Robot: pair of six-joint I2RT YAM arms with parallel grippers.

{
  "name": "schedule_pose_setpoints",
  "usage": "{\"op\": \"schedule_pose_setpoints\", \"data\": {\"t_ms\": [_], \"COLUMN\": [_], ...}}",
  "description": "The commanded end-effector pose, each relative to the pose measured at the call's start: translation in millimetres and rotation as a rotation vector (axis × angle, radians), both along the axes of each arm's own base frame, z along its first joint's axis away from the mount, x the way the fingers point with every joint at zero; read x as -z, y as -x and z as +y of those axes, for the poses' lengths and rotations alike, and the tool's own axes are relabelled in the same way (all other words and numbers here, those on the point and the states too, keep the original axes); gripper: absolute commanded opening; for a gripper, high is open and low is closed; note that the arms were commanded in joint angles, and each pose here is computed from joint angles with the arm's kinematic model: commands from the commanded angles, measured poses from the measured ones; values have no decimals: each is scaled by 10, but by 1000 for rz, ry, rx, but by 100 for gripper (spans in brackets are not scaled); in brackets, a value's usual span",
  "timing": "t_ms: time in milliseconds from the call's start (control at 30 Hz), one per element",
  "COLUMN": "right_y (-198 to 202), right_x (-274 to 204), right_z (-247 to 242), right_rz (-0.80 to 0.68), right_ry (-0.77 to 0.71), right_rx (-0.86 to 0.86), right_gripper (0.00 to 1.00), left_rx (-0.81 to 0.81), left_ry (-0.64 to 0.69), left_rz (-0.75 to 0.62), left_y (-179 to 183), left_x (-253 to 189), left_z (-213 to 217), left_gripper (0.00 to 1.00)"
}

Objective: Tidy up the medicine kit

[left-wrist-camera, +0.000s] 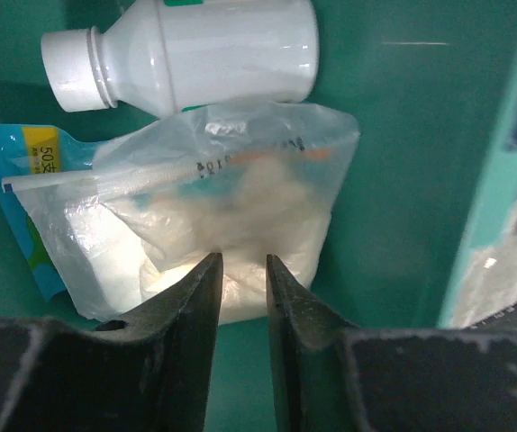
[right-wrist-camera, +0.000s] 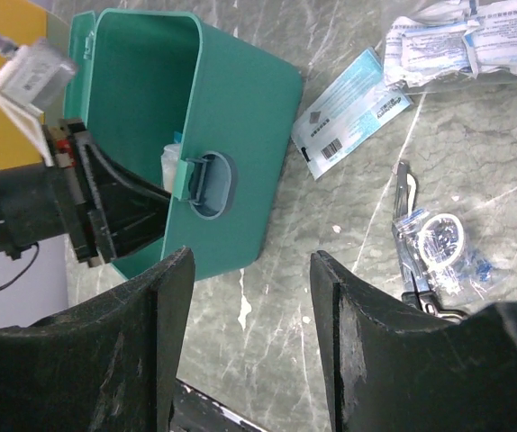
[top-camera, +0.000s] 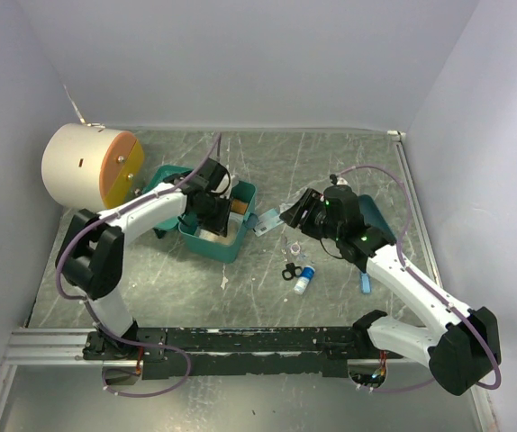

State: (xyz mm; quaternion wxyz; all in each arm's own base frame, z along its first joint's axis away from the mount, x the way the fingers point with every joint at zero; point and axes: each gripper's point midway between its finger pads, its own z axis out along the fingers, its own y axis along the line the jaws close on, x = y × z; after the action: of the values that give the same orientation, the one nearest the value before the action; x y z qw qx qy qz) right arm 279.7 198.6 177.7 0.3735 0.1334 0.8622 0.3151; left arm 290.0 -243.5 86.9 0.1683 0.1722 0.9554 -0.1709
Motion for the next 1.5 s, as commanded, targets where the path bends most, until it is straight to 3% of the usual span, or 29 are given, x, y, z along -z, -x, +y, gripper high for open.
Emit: {"op": "schedule_pose_setpoints", "data": {"t_ms": [0, 233, 633, 1033, 1233, 1467], "right_y": [-20, -33, -213, -672, -946, -1186], "right_x": [51, 170, 224, 531, 742, 1011], "right_z": [-24, -44, -297, -583, -568, -398], "right_rz": [-6, 13, -15, 5, 39, 116], "right_ry": [9, 39, 179, 371, 523, 565], "right_rx": [11, 14, 107, 246, 147, 32], "right_gripper": [54, 54, 55, 55, 59, 59], "left_rx": [-58, -60, -50, -165, -238, -291], "left_ry": [-103, -135, -24, 190, 303, 427], "left_rz": [-20, -40, -193, -587, -721, -783], "left_y": [-68, -77, -7, 144, 292, 490], "left_x": [202, 184, -736, -1622, -1852, -1921], "left_z": [70, 65, 115, 468, 649, 767], "left_gripper": [39, 47, 57, 58, 60, 63]}}
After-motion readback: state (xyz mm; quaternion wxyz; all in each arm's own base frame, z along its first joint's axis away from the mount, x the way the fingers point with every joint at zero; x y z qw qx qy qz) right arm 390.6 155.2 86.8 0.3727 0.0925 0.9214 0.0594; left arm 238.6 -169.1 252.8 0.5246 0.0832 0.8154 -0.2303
